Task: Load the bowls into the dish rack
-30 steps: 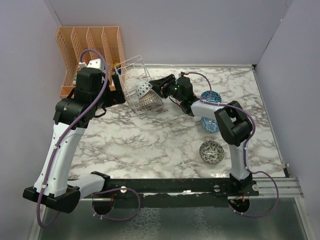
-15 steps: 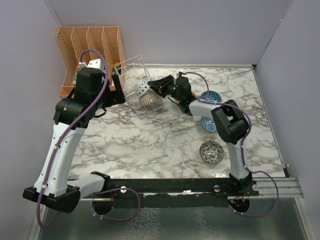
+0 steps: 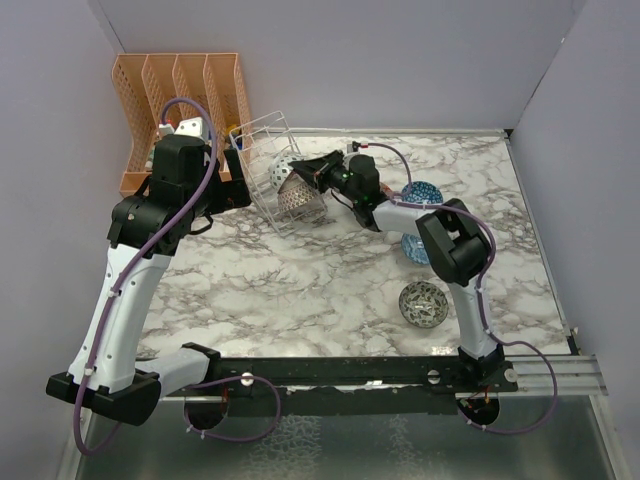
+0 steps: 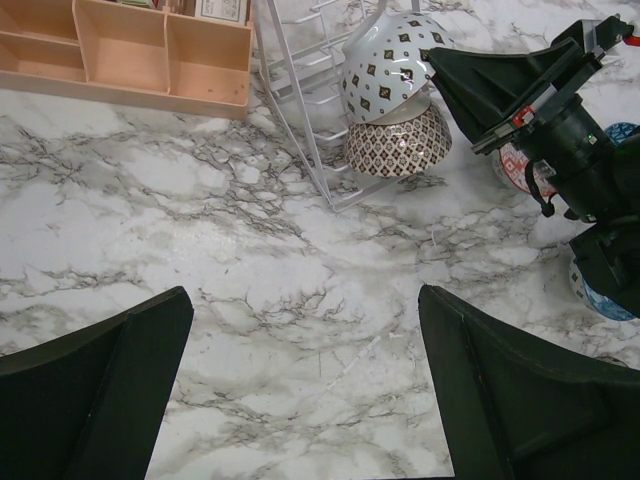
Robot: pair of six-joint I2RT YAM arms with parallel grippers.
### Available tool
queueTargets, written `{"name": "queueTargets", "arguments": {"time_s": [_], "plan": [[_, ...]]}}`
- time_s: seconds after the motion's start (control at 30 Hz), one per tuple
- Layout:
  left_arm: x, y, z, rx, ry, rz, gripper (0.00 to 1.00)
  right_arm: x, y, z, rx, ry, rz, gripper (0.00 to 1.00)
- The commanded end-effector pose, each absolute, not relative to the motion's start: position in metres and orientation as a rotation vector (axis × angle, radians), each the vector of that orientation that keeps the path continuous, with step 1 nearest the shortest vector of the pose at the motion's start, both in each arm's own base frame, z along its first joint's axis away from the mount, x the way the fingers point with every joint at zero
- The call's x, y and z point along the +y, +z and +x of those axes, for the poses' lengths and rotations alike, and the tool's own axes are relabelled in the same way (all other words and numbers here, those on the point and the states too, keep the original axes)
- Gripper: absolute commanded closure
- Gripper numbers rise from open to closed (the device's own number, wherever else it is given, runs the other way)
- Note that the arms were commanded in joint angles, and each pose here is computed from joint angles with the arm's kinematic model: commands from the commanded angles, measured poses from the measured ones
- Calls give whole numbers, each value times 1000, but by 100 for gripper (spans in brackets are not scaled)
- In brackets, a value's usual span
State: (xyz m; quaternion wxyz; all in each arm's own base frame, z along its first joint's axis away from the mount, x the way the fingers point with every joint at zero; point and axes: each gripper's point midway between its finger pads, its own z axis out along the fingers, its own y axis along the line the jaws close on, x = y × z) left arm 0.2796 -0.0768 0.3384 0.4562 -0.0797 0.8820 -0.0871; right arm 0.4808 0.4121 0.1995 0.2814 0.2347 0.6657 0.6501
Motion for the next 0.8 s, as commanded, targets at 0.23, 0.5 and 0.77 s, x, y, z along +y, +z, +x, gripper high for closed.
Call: {"name": "queueTargets", "arguments": {"time_s": [0.23, 0.5, 0.77], "plan": [[-77, 349, 283, 2135, -212, -190, 1, 426, 242, 481, 1632, 1758, 521, 99], [-77, 349, 282, 2135, -214, -188, 1, 417, 259, 477, 1506, 1751, 514, 99], [-78, 348, 283, 2138, -218, -188, 1, 416, 269, 473, 1466, 1756, 495, 99]]}}
